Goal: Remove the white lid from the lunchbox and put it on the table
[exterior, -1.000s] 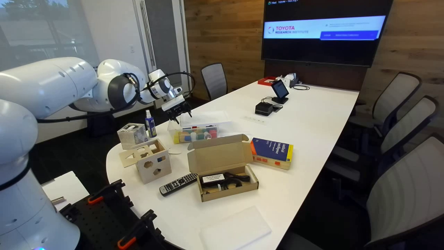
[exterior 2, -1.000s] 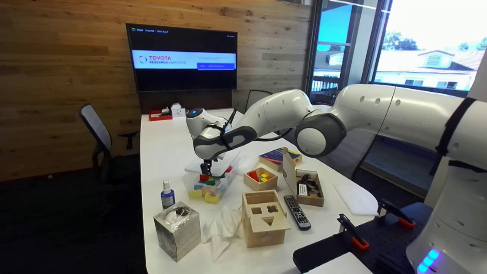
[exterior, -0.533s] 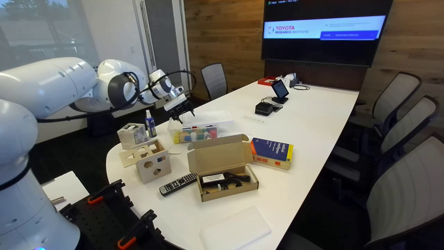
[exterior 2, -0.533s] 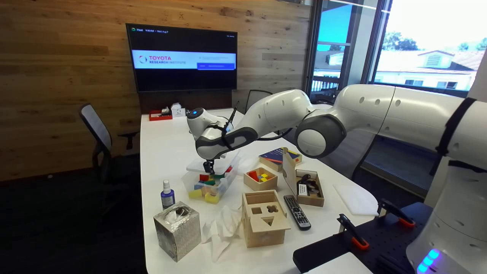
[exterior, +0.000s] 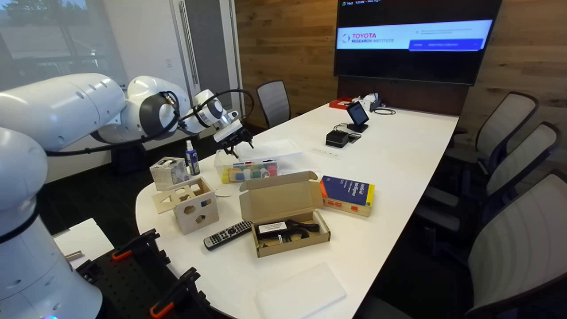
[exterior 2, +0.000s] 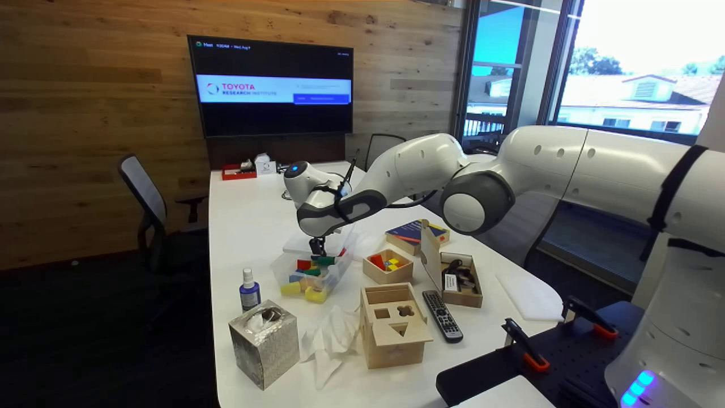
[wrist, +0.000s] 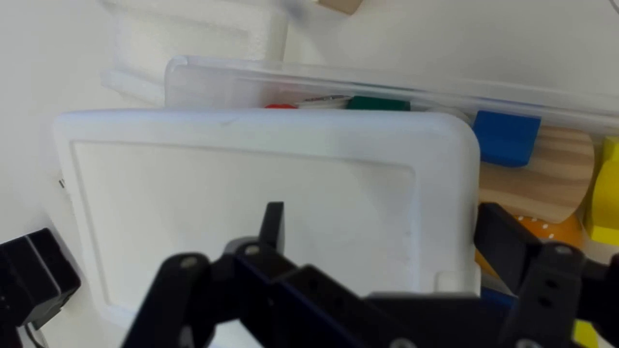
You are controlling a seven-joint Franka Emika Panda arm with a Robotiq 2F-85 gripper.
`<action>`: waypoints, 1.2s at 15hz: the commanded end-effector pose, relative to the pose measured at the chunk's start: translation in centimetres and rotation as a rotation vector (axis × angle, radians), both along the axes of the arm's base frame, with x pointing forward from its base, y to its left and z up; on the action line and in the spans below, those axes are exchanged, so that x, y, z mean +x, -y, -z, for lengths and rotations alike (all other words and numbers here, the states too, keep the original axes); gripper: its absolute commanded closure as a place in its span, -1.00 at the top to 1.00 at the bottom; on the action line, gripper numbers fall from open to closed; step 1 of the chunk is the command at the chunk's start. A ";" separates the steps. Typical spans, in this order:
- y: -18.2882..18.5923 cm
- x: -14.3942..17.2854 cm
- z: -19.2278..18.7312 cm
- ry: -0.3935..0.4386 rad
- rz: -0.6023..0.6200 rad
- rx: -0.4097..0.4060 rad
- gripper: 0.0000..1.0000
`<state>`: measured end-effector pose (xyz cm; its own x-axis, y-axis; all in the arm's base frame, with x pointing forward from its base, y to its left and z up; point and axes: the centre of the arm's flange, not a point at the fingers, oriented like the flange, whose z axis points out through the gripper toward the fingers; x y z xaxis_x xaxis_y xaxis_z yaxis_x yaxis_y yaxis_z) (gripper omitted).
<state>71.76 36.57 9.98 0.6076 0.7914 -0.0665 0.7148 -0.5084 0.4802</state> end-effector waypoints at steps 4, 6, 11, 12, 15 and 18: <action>0.3 8.1 2.0 0.047 0.027 -0.019 1.00; 1.6 8.8 1.8 0.062 0.033 -0.013 1.00; 4.3 10.6 1.1 0.103 0.040 0.036 1.00; 4.8 10.9 1.0 0.112 0.041 0.044 1.00; 6.0 11.8 0.5 0.139 0.040 0.066 1.00; 6.8 12.3 0.4 0.149 0.043 0.085 1.00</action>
